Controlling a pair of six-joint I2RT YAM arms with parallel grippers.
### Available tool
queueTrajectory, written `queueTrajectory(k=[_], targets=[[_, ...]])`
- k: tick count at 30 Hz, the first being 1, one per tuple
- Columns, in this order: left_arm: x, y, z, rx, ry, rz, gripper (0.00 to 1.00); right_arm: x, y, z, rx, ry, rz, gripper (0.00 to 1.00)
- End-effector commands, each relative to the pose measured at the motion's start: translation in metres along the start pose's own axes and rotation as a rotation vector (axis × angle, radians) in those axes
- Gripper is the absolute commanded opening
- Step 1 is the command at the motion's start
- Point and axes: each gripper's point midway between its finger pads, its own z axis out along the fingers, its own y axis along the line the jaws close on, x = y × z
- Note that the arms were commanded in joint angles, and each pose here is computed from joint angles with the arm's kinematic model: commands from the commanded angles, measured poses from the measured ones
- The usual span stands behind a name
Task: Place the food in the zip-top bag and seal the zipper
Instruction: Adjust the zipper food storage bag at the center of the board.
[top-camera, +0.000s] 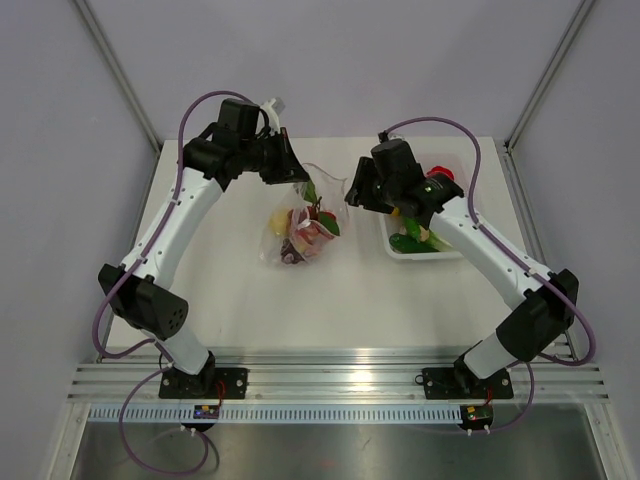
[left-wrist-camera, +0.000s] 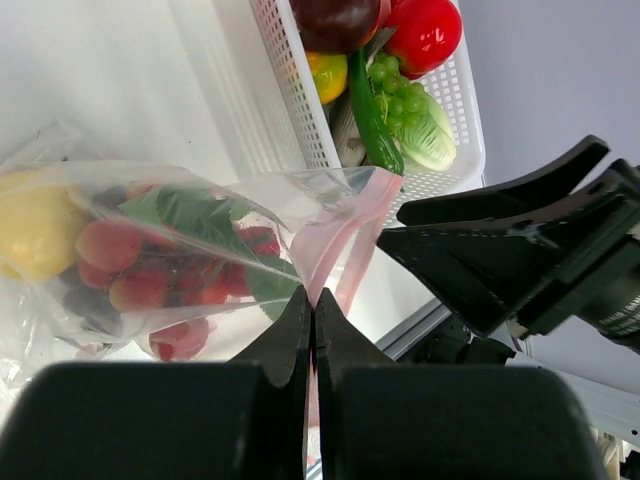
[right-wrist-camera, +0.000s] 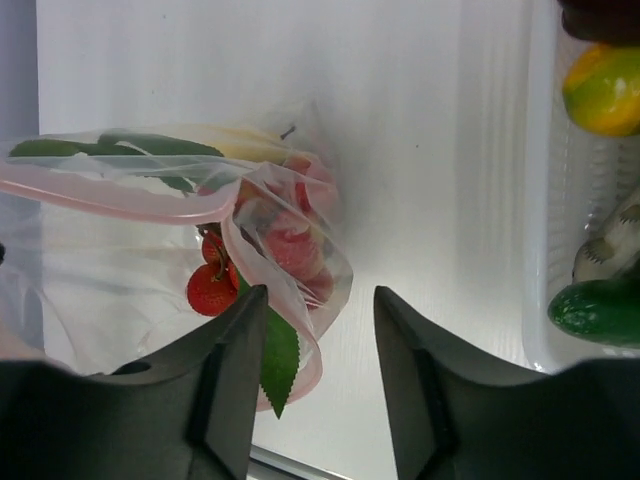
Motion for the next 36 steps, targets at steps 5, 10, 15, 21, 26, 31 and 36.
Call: queueTrajectory(k=[5,10,15,21,26,31,36], targets=[[-0.018,-0.031,-0.030,0.089,-0.100,0.057,0.00,0.031,-0.013,0.012,-0.004,0.063,0.024,0.58],[-0.018,-0.030,-0.030,0.086,-0.102,0.058,0.00,0.047,-0.007,0.018,-0.051,0.098,0.046,0.57],[-0.015,-0.029,-0.029,0.088,-0.093,0.057,0.00,0.052,-0.006,0.024,-0.061,0.104,0.056,0.58],[-0.009,-0.021,-0.025,0.067,-0.076,0.059,0.00,0.040,0.000,0.013,-0.094,0.049,0.083,0.57],[-0.002,-0.012,-0.015,0.055,-0.052,0.050,0.00,0.030,0.003,-0.008,-0.157,-0.034,0.098,0.63],[-0.002,-0.014,-0.011,0.076,-0.049,0.037,0.00,0.037,0.000,-0.006,-0.174,-0.038,0.114,0.70],[-0.003,-0.015,-0.009,0.082,-0.049,0.033,0.00,0.060,0.001,0.021,-0.175,0.053,0.111,0.68]])
